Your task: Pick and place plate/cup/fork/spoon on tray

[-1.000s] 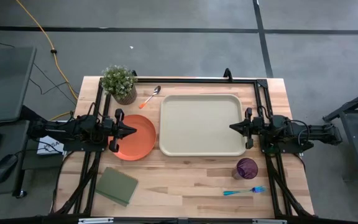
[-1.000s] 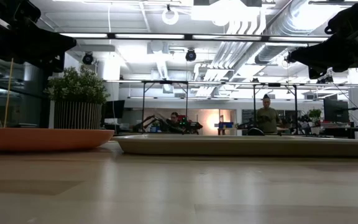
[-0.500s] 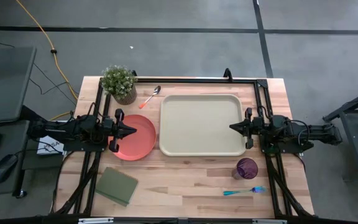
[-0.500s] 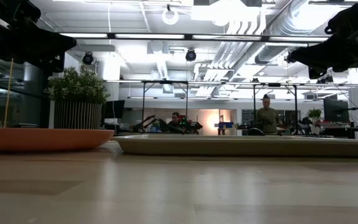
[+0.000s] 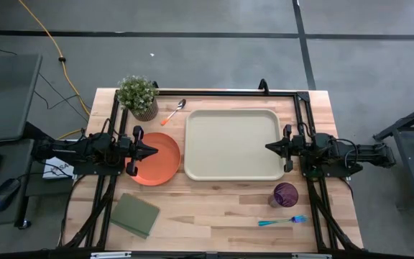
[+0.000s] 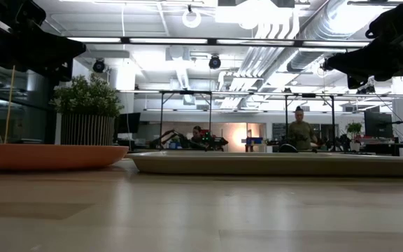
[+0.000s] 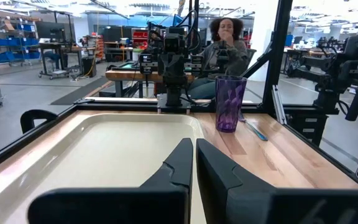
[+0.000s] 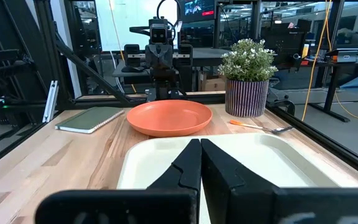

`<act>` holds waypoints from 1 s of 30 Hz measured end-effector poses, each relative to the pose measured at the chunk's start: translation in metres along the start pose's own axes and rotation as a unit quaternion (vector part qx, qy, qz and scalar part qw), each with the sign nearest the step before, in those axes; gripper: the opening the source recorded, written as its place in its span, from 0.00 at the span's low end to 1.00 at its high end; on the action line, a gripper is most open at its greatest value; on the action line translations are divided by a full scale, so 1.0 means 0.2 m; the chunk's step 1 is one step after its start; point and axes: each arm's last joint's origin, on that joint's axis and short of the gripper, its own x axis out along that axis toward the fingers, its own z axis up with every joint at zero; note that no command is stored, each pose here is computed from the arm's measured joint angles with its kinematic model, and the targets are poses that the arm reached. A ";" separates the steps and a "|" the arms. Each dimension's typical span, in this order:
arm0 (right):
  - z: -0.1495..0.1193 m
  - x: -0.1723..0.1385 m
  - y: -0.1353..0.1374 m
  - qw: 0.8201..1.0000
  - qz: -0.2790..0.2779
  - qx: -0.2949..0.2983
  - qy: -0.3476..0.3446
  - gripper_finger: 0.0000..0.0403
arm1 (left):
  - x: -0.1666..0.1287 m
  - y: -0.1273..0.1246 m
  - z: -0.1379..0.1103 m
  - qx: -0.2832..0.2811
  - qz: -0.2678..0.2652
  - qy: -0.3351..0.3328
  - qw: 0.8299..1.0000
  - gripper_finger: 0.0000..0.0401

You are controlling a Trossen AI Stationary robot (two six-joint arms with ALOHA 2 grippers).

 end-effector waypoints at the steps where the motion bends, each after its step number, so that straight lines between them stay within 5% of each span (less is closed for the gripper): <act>1: 0.00 0.00 0.00 1.000 0.000 0.000 0.000 0.00 | 0.00 0.00 0.00 0.000 0.000 0.000 1.000 0.01; 24: 0.00 0.00 0.00 1.000 0.000 0.000 0.000 0.00 | 0.00 0.00 0.00 0.000 0.003 -0.002 1.000 0.01; 30: 0.00 0.00 0.00 1.000 0.000 0.000 0.000 0.00 | 0.01 0.01 0.10 -0.026 0.051 -0.092 0.994 0.04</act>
